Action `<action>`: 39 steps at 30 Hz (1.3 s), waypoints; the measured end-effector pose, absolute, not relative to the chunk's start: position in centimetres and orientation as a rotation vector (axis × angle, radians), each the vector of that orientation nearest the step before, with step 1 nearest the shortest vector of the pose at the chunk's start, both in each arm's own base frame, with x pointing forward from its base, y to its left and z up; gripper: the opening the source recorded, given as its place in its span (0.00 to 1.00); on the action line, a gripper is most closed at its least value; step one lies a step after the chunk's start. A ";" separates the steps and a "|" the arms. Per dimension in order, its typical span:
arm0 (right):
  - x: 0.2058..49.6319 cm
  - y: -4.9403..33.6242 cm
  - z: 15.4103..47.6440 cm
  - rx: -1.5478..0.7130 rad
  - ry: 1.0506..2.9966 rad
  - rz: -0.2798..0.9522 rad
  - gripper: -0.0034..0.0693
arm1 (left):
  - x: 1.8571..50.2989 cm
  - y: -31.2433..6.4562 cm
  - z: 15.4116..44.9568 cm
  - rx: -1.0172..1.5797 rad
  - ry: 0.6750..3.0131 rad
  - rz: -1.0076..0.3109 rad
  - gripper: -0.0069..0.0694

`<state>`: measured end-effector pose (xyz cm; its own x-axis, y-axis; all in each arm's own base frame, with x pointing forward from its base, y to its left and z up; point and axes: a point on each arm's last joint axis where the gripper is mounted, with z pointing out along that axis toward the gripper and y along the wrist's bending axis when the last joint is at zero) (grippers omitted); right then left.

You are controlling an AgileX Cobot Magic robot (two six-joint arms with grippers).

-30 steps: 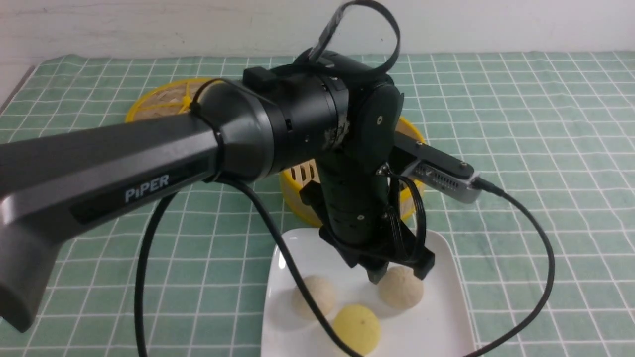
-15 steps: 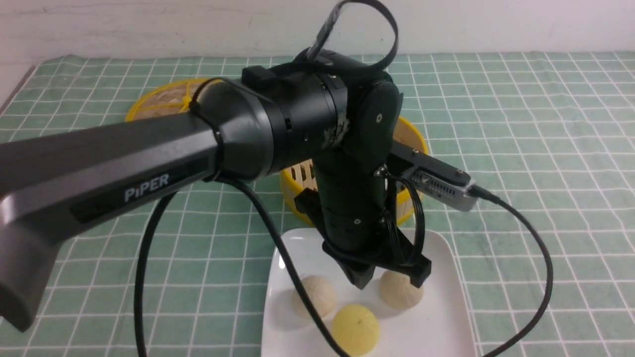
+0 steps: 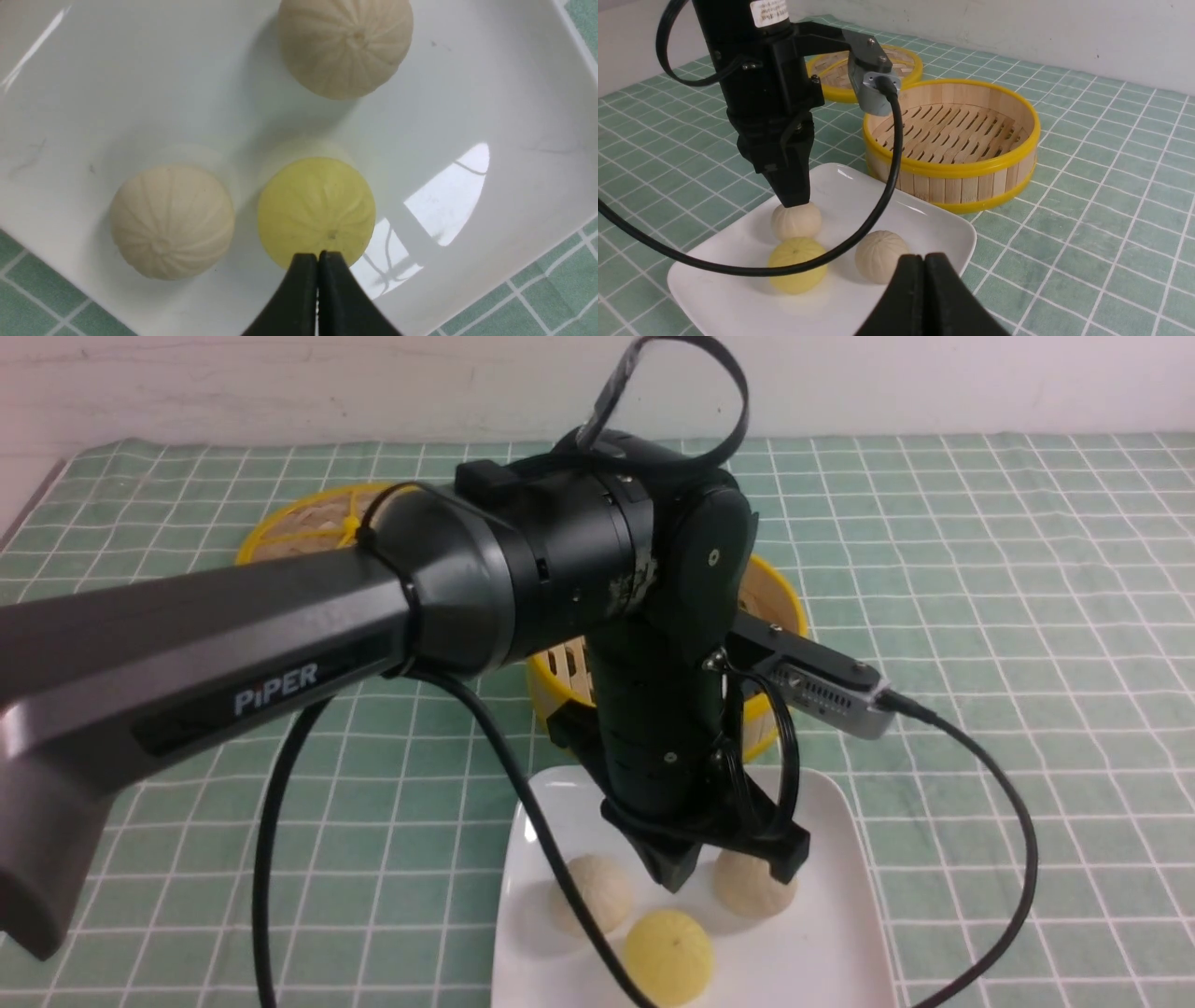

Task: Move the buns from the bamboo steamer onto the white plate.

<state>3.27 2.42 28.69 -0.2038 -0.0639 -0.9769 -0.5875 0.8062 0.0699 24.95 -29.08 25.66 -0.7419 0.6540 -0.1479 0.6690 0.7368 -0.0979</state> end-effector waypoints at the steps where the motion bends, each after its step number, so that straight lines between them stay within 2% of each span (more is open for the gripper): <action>1: 3.3 2.4 28.7 -0.509 1.730 0.515 0.04 | 24.9 -29.0 25.6 1.065 2.843 -0.216 0.13; 12: 2.9 2.1 27.9 -0.494 1.713 0.511 0.05 | 24.8 -28.8 25.6 1.013 2.886 -0.193 0.13; 15: 3.1 1.9 26.7 -0.430 1.728 0.457 0.05 | 24.8 -28.8 25.7 1.011 2.885 -0.189 0.13; 17: 3.4 1.5 24.7 -0.323 1.770 0.361 0.05 | 24.8 -28.8 25.7 1.012 2.883 -0.184 0.13; 24: 4.4 0.7 20.0 -0.098 1.907 0.162 0.06 | 25.0 -28.2 26.6 1.049 2.824 -0.124 0.13; 28: 4.6 0.4 18.9 -0.029 1.931 0.109 0.06 | 24.6 -27.4 28.5 1.042 2.766 -0.122 0.13; 34: 4.9 0.2 17.4 0.014 1.938 0.071 0.07 | 22.6 -24.6 34.6 0.976 2.611 -0.158 0.13; 39: 5.1 0.1 17.5 0.029 1.892 0.063 0.07 | 20.2 -21.2 39.7 0.854 2.487 -0.211 0.13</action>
